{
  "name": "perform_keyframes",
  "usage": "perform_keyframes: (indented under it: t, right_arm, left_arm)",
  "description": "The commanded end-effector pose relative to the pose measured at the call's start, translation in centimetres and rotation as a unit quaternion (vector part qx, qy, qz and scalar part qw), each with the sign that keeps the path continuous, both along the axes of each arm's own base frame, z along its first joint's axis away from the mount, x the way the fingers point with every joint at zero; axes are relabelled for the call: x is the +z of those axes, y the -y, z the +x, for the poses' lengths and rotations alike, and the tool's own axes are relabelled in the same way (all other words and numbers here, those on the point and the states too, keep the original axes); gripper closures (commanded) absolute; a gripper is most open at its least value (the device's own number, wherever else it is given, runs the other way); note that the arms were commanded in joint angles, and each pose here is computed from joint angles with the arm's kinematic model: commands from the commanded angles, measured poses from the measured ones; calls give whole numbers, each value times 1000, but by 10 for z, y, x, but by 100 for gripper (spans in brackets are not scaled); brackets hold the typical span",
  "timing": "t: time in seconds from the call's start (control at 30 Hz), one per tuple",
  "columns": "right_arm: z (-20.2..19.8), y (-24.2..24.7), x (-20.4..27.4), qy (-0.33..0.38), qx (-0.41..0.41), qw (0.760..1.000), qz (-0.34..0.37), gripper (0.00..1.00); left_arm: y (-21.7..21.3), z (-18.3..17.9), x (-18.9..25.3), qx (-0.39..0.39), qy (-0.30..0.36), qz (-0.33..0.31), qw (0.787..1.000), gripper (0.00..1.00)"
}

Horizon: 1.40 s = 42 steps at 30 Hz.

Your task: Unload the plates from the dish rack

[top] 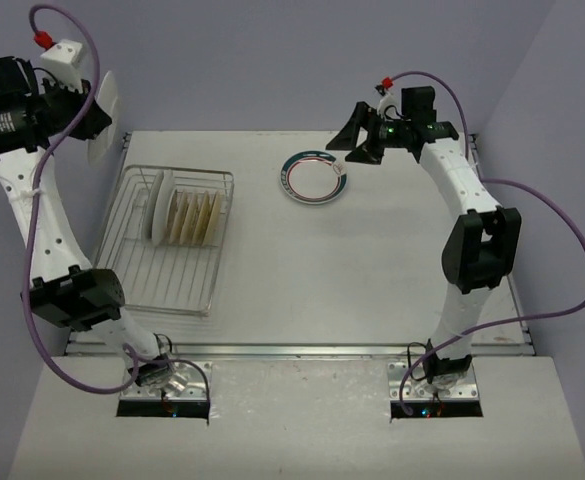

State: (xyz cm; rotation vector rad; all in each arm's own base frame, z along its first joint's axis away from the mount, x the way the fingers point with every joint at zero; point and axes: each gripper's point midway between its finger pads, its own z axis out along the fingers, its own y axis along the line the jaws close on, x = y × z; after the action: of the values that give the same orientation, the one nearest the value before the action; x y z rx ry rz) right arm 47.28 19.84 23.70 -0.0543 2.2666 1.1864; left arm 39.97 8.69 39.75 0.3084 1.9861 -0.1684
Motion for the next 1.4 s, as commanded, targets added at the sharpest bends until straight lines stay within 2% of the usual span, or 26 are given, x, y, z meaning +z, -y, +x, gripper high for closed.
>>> perform_keyframes:
  t: [0.0, 0.03, 0.17, 0.2, 0.23, 0.3, 0.37, 0.43, 0.47, 0.6, 0.73, 0.8, 0.9, 0.93, 1.0, 1.03, 1.07, 1.1, 1.13, 1.2, 1.23, 1.3, 1.37]
  right_arm:
    - [-15, -8, 51, 40, 23, 998, 47, 5]
    - [-16, -9, 53, 41, 24, 998, 52, 2]
    - [-25, -15, 63, 35, 37, 996, 79, 1]
    - [-27, -16, 62, 29, 37, 996, 82, 1]
    - [-31, -19, 63, 26, 44, 995, 88, 1]
    - [-37, -28, 63, 26, 58, 994, 88, 1]
    - [-44, -37, 60, 21, 71, 994, 83, 1]
    - [-54, -54, 54, 17, 95, 992, 76, 1]
    - [-61, -64, 50, 16, 107, 992, 70, 1]
    - [-79, -93, 31, 2, 143, 988, 55, 2]
    - [-94, -116, 14, -9, 173, 984, 43, 8]
    - [-100, -125, 9, -11, 185, 982, 37, 16]
    - [-108, -138, -3, -9, 201, 979, 18, 39]
    - [-109, -139, -5, -10, 202, 979, 14, 51]
    - [-109, -139, -11, -14, 203, 979, 8, 66]
    - [-108, -138, -12, -14, 199, 980, 3, 85]
    - [-106, -137, -14, -13, 196, 981, -2, 98]
    - [-105, -135, -15, -10, 192, 981, -8, 100]
    - [-103, -133, -14, -4, 187, 982, -13, 100]
    - [-92, -123, -15, 3, 167, 986, -21, 100]
    - [-82, -113, -15, 0, 148, 989, -20, 100]
    - [-54, -88, -22, -16, 104, 994, -12, 100]
    - [-29, -61, -29, -29, 63, 998, -9, 100]
  left_arm:
    - [64, -38, 1, -110, 62, 204, 971, 100]
    - [92, -36, 3, -153, 104, 261, 947, 100]
    - [136, -59, -17, -196, 158, 402, 880, 100]
    - [133, -63, -14, -187, 160, 414, 876, 100]
    - [152, -67, -30, -225, 166, 443, 852, 100]
    - [162, -77, -35, -245, 182, 475, 825, 100]
    - [185, -84, -60, -299, 204, 513, 778, 100]
    - [197, -94, -61, -305, 240, 544, 744, 100]
    - [203, -99, -76, -318, 248, 564, 721, 100]
    - [226, -107, -91, -339, 267, 587, 685, 100]
    - [239, -110, -95, -344, 276, 593, 674, 100]
    - [245, -111, -97, -348, 278, 596, 669, 100]
    - [249, -111, -98, -347, 280, 593, 670, 100]
    - [250, -111, -98, -347, 281, 592, 671, 100]
    - [250, -111, -98, -345, 281, 591, 673, 100]
    - [249, -110, -100, -342, 279, 592, 674, 100]
    - [248, -109, -99, -337, 280, 592, 677, 100]
    - [247, -108, -99, -327, 279, 592, 682, 95]
    - [243, -106, -101, -318, 270, 593, 689, 81]
    - [240, -103, -102, -296, 260, 577, 715, 17]
    - [239, -101, -100, -282, 256, 568, 730, 0]
    - [237, -99, -95, -253, 248, 537, 765, 0]
    - [236, -96, -83, -230, 248, 509, 792, 0]
